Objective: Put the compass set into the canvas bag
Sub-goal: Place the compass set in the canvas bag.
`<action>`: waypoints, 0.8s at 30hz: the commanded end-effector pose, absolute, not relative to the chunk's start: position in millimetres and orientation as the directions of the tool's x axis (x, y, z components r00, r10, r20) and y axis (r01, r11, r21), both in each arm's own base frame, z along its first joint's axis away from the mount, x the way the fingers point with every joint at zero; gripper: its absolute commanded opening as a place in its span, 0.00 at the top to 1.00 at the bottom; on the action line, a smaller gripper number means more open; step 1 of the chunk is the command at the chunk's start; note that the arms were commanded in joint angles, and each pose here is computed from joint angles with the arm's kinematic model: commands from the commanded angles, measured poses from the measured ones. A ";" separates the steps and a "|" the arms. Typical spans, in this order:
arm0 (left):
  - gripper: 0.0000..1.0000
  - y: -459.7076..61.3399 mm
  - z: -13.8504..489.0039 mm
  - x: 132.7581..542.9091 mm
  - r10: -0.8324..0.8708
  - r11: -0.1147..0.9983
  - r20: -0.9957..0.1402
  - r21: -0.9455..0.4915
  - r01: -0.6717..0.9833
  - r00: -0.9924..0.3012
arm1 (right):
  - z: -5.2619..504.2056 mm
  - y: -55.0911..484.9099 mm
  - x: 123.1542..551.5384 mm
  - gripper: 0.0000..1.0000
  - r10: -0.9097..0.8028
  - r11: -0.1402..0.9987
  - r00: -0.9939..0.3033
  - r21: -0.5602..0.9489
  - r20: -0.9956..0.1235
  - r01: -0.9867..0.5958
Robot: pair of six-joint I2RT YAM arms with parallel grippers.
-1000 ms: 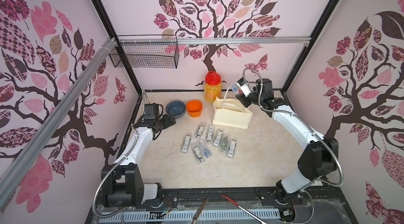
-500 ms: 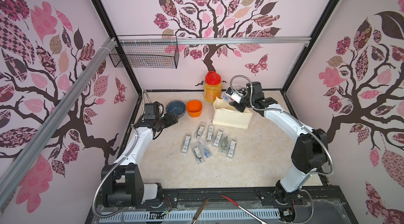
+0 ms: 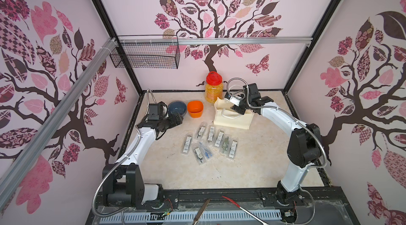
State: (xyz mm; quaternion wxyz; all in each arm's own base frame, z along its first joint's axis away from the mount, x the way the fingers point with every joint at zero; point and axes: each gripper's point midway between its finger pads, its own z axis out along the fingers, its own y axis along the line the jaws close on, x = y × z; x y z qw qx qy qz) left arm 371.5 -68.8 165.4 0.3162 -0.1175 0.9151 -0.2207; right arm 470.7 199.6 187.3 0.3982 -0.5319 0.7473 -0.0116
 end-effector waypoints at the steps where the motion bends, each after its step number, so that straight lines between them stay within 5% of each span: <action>1: 0.07 -70.5 168.7 374.1 -0.344 0.877 -0.535 -0.478 -0.059 -0.772 | 183.5 200.4 474.2 0.50 -0.827 0.406 -0.105 -0.458 -0.552 -0.791; 11: 0.07 -70.4 166.1 374.5 -0.343 0.877 -0.531 -0.476 -0.062 -0.775 | 201.0 204.6 473.9 0.53 -0.781 0.456 -0.093 -0.462 -0.617 -0.761; 17: 0.07 -70.5 165.5 373.9 -0.345 0.876 -0.526 -0.477 -0.065 -0.777 | 287.6 191.5 488.6 0.49 -0.646 0.641 -0.115 -0.454 -0.755 -0.619; 24: 0.07 -67.6 170.3 374.8 -0.350 0.880 -0.541 -0.469 -0.071 -0.765 | 361.2 159.2 465.7 0.39 -0.379 0.868 -0.234 -0.256 -0.896 -0.425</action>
